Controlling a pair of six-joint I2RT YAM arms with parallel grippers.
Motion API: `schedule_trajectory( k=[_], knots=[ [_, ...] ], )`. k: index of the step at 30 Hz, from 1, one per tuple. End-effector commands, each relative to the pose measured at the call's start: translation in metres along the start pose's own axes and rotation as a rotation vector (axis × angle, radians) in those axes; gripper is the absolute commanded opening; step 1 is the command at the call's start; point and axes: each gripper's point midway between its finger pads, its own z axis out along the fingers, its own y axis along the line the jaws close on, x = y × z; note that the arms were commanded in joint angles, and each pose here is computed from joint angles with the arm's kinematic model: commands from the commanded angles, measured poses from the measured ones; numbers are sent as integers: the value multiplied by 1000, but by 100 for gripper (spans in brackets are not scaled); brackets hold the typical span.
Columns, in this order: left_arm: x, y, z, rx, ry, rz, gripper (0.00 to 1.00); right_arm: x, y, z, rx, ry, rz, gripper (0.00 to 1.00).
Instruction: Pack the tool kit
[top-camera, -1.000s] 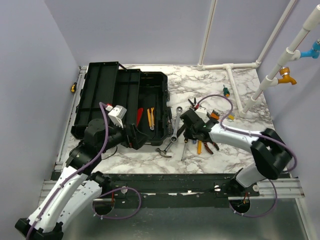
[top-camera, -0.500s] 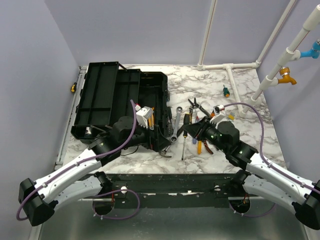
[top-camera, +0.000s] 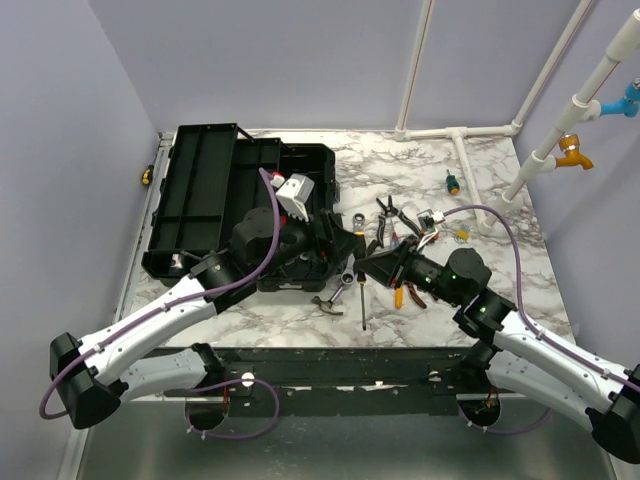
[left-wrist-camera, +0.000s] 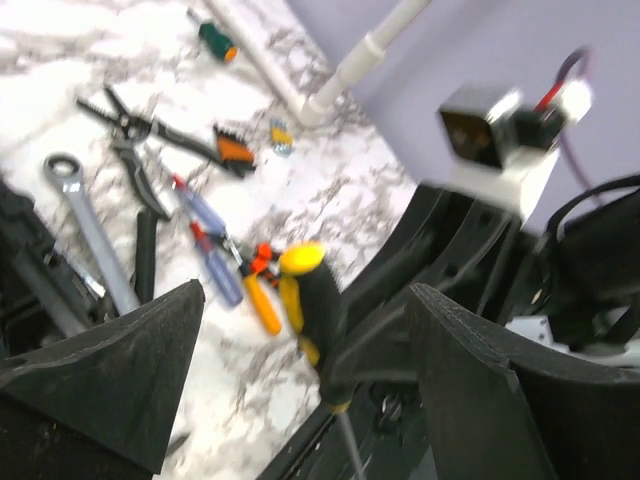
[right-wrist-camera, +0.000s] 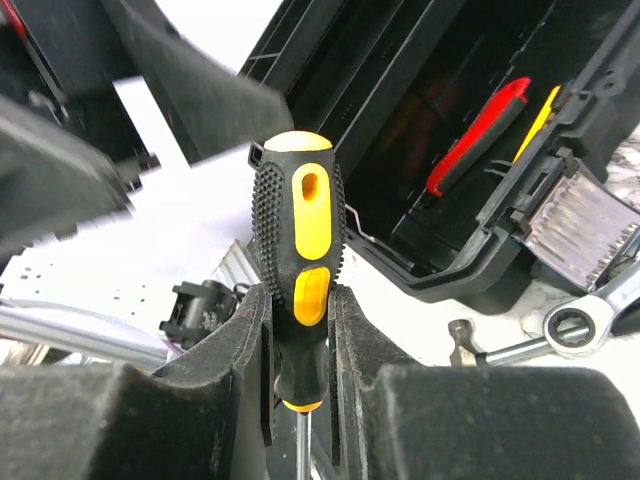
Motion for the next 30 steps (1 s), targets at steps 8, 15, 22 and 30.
schedule_trajectory(
  k=[8,15,22,30],
  knots=[
    [-11,-17,38,46,6,-78,70,-7,20,-8,-95,-20,-79,1],
    [0,-18,42,63,42,-119,64,-12,18,-9,-84,-41,-102,1],
    [11,-25,44,104,100,-154,51,-15,14,-5,-58,-49,-118,1],
    [25,-14,37,77,104,-179,48,-17,9,-3,-50,-82,-120,1]
  ],
)
